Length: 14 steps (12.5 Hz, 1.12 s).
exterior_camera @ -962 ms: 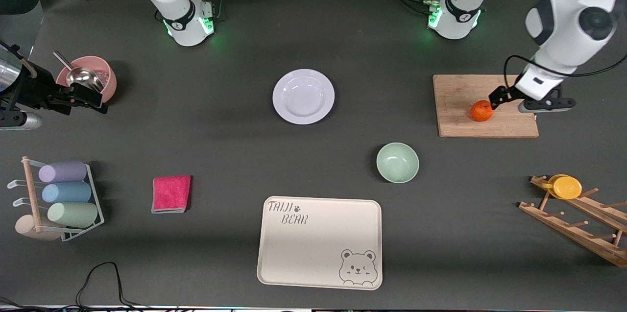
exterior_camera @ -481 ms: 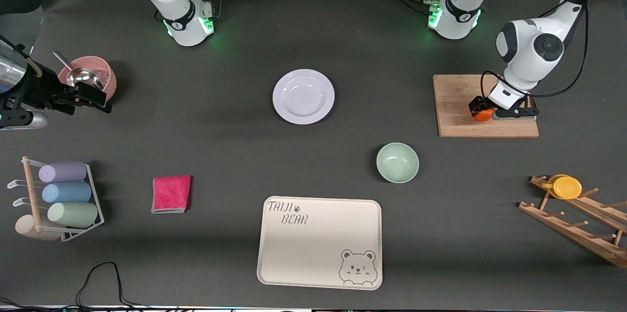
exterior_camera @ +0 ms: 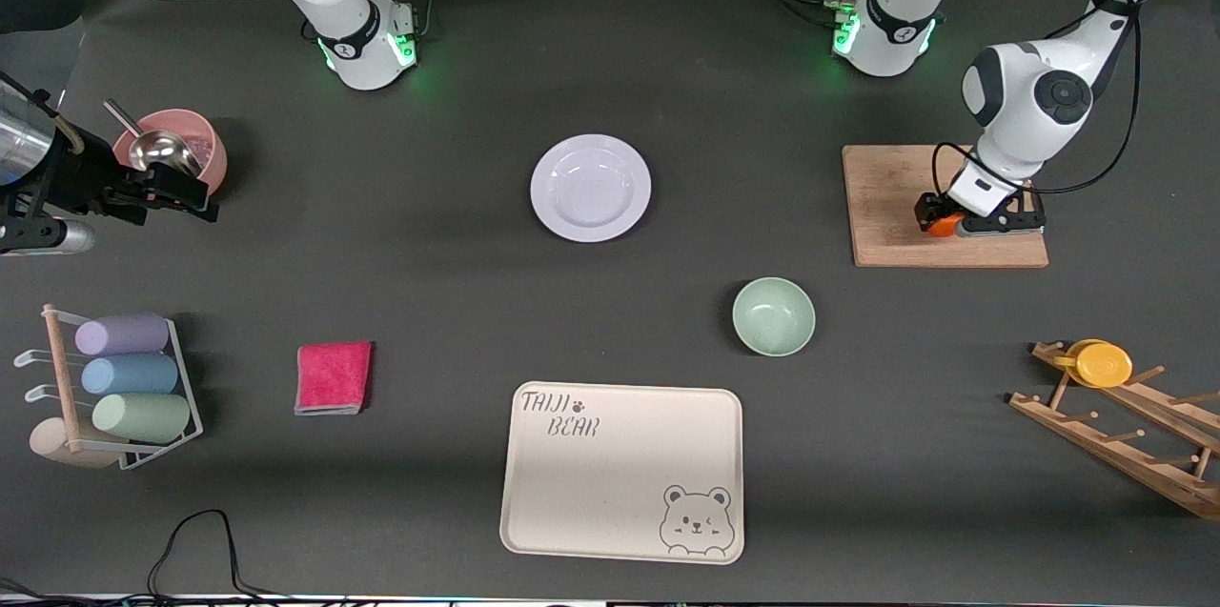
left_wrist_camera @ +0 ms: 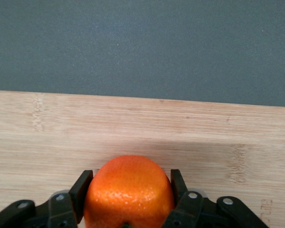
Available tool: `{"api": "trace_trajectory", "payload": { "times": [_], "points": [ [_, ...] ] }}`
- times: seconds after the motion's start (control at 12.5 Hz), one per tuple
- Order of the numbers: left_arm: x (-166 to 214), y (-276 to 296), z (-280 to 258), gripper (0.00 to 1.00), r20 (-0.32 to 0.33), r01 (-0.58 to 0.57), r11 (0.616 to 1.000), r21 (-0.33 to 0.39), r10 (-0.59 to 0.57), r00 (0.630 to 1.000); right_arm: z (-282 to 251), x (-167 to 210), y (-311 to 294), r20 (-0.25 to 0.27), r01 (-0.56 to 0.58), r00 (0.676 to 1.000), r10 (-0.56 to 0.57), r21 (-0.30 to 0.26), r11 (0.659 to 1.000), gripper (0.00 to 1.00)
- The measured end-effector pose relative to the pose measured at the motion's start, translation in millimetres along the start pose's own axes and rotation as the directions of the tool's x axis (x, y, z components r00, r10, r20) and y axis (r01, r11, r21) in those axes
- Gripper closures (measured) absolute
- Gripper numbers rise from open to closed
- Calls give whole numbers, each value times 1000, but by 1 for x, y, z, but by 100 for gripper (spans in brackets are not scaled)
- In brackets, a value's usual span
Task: Place orange and plate with both arms
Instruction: 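Carry the orange with the left gripper while the right gripper moves out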
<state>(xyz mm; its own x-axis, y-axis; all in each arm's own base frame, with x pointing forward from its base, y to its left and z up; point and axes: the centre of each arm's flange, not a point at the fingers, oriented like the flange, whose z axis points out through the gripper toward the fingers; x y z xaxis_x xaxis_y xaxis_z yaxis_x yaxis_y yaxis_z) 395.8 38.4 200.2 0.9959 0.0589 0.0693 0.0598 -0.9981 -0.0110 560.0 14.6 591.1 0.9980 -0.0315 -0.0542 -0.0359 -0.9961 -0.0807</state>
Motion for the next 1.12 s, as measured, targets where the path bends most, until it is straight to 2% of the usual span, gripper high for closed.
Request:
{"api": "trace_trajectory", "payload": {
  "times": [0.24,0.48,0.72,0.88,1.12],
  "points": [
    [2,1,-1,29,2,3,1000,0,-3,1000,18,13,-5,10,4,1000,-4,12,1000,0],
    [15,7,-27,29,24,17,1000,-1,-17,1000,59,42,-25,32,-9,999,5,142,990,0],
    [44,52,-105,29,115,65,998,14,-66,991,120,73,-50,66,-29,998,14,228,973,0],
    [57,106,-177,29,137,111,993,36,-115,984,148,89,-64,94,-77,994,48,343,936,0],
    [41,196,-223,29,127,194,980,42,-198,972,171,105,-72,111,-150,988,110,472,869,0]
  ]
}}
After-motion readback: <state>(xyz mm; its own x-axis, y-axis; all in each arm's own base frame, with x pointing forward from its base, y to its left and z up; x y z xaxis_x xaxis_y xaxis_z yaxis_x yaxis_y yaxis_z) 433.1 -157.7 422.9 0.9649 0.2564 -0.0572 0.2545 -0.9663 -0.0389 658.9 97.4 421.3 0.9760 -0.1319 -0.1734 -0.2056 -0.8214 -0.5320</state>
